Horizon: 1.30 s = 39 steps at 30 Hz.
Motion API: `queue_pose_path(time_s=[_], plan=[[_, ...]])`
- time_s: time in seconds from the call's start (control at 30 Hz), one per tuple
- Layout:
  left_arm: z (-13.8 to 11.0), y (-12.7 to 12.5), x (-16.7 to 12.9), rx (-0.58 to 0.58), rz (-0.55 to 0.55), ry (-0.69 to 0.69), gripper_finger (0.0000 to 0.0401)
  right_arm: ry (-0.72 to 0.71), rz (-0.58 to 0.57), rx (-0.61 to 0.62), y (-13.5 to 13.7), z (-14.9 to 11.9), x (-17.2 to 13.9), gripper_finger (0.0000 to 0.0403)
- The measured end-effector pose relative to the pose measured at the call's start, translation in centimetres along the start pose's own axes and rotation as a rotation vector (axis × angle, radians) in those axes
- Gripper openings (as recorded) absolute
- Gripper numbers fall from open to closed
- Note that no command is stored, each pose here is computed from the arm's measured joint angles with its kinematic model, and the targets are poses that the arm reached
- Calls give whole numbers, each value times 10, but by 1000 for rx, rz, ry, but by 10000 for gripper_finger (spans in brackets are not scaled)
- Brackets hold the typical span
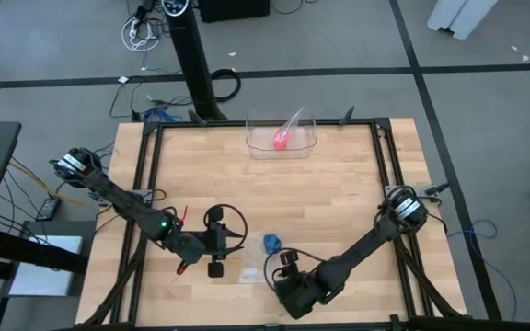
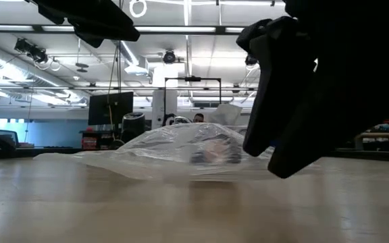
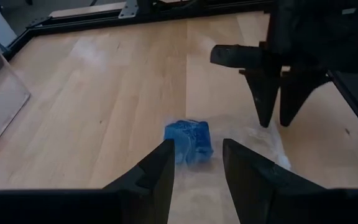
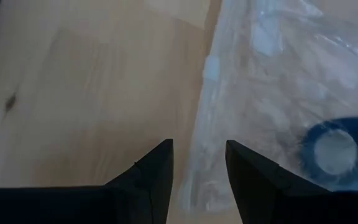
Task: Roll bandage
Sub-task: Close the transparent zip bag
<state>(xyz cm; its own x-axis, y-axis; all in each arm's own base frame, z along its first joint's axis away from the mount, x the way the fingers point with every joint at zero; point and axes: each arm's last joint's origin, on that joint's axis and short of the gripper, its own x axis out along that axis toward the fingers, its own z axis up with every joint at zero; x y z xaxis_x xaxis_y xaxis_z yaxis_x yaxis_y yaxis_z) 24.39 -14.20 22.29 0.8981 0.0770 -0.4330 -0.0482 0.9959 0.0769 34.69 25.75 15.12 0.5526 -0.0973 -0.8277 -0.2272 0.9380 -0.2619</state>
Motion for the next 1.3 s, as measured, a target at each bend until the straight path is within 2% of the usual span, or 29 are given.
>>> queue_pose_path(time_s=[0.17, 0.37, 0.47, 0.63, 0.8, 1.0, 1.13, 1.3], plan=[[0, 0, 0, 0, 1, 0, 143, 24, -67, -12, 3, -2, 10, 145], [0, 0, 0, 2, 3, 2, 143, 50, -120, 12, -8, -3, 13, 129], [0, 0, 0, 2, 2, 1, 143, 58, -131, 11, -12, -2, 15, 99], [1, 0, 0, -10, -1, -6, 143, 101, -145, -35, -17, -5, 16, 13], [6, -3, 0, -29, -52, -50, 143, 110, -107, -35, -20, -4, 14, 4], [14, -7, -3, 47, -54, -130, 143, 32, -84, 29, -32, 9, -28, 2], [20, -13, -8, 144, -39, -208, 143, -23, -116, 75, -47, 16, -64, 2], [23, -18, -13, 181, -45, -253, 143, -99, -151, 127, -65, 20, -101, 1]])
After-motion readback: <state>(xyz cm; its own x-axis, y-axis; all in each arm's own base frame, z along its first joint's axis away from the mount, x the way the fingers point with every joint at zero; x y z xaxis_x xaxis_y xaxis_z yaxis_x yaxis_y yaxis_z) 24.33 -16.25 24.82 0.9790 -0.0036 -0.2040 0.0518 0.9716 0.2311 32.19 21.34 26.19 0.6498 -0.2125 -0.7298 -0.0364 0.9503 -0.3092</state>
